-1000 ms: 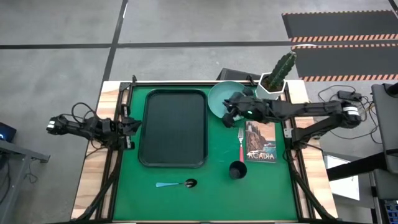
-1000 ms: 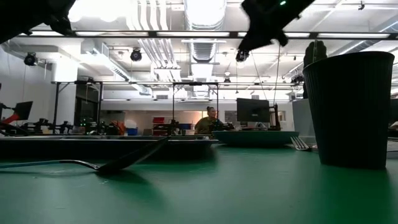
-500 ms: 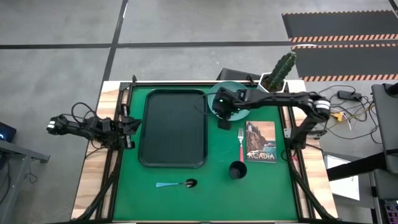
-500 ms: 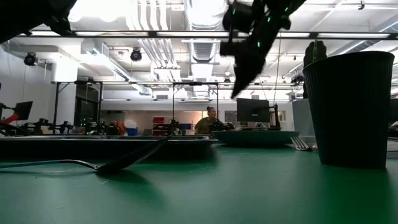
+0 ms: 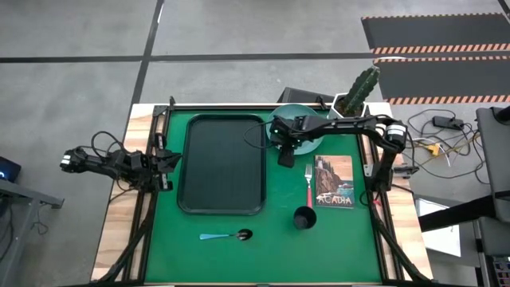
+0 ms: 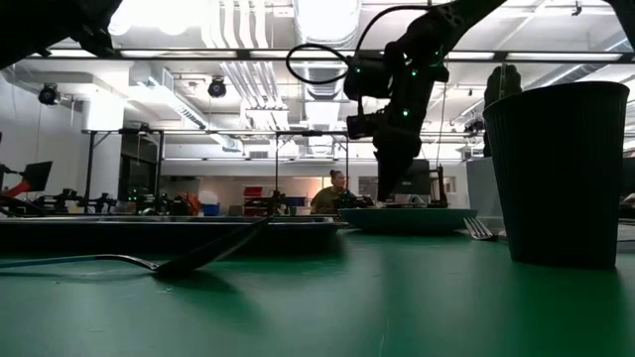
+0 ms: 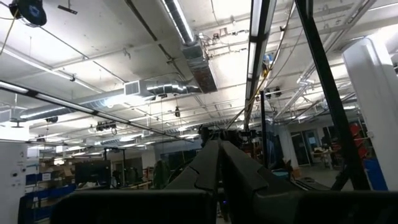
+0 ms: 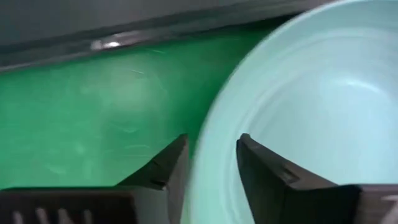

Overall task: Pick and place plate/cup/fork/spoon on tray
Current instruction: Put the green plate on the black serving tray

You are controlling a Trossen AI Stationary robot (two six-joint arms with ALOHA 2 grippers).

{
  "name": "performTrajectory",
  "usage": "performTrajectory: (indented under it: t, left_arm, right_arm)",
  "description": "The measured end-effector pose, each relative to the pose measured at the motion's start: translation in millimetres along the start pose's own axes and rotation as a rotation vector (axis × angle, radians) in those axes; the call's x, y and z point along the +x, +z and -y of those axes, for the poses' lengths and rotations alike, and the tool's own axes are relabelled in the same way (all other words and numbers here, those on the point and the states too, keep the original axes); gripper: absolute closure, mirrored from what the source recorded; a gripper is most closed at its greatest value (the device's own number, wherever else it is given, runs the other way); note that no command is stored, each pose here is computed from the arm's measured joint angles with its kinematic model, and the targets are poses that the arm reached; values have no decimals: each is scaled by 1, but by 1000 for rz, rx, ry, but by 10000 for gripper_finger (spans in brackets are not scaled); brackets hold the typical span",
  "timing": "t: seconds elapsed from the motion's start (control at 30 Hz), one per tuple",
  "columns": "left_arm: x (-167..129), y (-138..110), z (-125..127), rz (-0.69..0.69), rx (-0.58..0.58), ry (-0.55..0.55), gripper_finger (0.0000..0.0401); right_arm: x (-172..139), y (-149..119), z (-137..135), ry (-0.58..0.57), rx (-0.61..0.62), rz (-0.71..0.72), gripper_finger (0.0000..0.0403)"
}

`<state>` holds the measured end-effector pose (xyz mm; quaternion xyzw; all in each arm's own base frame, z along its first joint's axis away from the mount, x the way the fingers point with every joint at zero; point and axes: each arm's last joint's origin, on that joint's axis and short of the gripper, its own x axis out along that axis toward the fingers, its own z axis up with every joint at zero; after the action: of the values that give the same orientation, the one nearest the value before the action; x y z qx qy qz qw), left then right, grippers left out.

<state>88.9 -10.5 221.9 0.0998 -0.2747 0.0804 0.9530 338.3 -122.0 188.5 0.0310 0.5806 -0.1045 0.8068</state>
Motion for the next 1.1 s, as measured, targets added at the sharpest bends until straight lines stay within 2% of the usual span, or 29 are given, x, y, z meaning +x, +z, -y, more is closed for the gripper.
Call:
performTrajectory:
  t: [0.17, 0.37, 0.53, 0.83, 1.1]
  left_arm:
    - [0, 0, 0, 0, 0, 0, 401]
    - [0, 0, 0, 0, 0, 0, 401]
    - [0, 0, 0, 0, 0, 0, 401]
    - [0, 0, 0, -1, -2, -1, 401]
    - [0, 0, 0, 0, -4, 0, 401]
  right_arm:
    - [6, -1, 0, -24, 22, -19, 241]
    - [24, -2, 0, -20, 36, -61, 238]
    - [37, -5, -1, -17, 41, -105, 270]
    - [30, -5, -1, -35, 68, -103, 376]
    - [8, 3, 3, -149, 58, -128, 389]
